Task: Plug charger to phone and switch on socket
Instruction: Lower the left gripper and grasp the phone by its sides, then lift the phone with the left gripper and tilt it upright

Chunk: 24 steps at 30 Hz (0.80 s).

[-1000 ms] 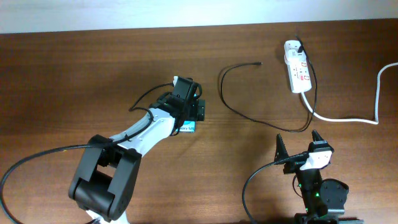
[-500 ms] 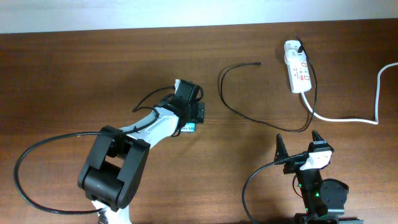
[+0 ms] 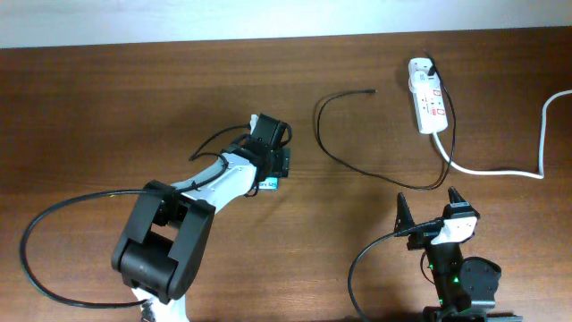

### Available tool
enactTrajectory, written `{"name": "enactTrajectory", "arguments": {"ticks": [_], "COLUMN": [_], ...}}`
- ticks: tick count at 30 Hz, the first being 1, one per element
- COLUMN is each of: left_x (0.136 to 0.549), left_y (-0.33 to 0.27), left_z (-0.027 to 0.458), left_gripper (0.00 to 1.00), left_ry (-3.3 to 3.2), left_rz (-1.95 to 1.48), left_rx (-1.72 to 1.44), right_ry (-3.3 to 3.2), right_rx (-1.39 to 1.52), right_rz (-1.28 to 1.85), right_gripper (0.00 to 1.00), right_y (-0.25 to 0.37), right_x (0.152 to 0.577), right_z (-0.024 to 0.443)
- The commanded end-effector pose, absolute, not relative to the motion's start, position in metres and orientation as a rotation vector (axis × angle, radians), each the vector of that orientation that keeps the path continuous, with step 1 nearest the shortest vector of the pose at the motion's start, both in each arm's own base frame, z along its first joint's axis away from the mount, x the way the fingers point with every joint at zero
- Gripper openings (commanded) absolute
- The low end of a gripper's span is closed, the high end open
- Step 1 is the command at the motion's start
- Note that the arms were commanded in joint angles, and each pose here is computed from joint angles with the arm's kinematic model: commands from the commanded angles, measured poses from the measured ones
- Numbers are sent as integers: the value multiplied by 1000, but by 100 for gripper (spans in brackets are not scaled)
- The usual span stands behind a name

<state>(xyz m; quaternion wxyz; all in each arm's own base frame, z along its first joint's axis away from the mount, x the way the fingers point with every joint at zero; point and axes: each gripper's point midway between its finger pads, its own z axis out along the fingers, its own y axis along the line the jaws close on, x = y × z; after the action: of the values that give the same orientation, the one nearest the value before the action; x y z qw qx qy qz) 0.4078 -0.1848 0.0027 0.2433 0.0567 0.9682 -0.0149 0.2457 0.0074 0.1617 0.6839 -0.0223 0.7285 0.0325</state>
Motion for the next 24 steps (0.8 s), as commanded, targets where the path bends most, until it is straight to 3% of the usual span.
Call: {"name": "enactTrajectory", "arguments": {"ticks": [1, 9, 24], "left_x": [400, 399, 411], "left_y": [-185, -188, -196], "left_z": [-15, -15, 14], "left_gripper": [67, 56, 48], "left_ry": [2699, 2704, 2714], "left_rz": [-50, -71, -79], "left_rx": [156, 162, 166], "right_ry": [1633, 1633, 1633], "right_rx": [-46, -46, -46], "right_rz": [77, 77, 77], "right_gripper": [98, 98, 98], "right_y": [8, 8, 8], "right_x": [246, 246, 246], "right_z": [159, 159, 159]}}
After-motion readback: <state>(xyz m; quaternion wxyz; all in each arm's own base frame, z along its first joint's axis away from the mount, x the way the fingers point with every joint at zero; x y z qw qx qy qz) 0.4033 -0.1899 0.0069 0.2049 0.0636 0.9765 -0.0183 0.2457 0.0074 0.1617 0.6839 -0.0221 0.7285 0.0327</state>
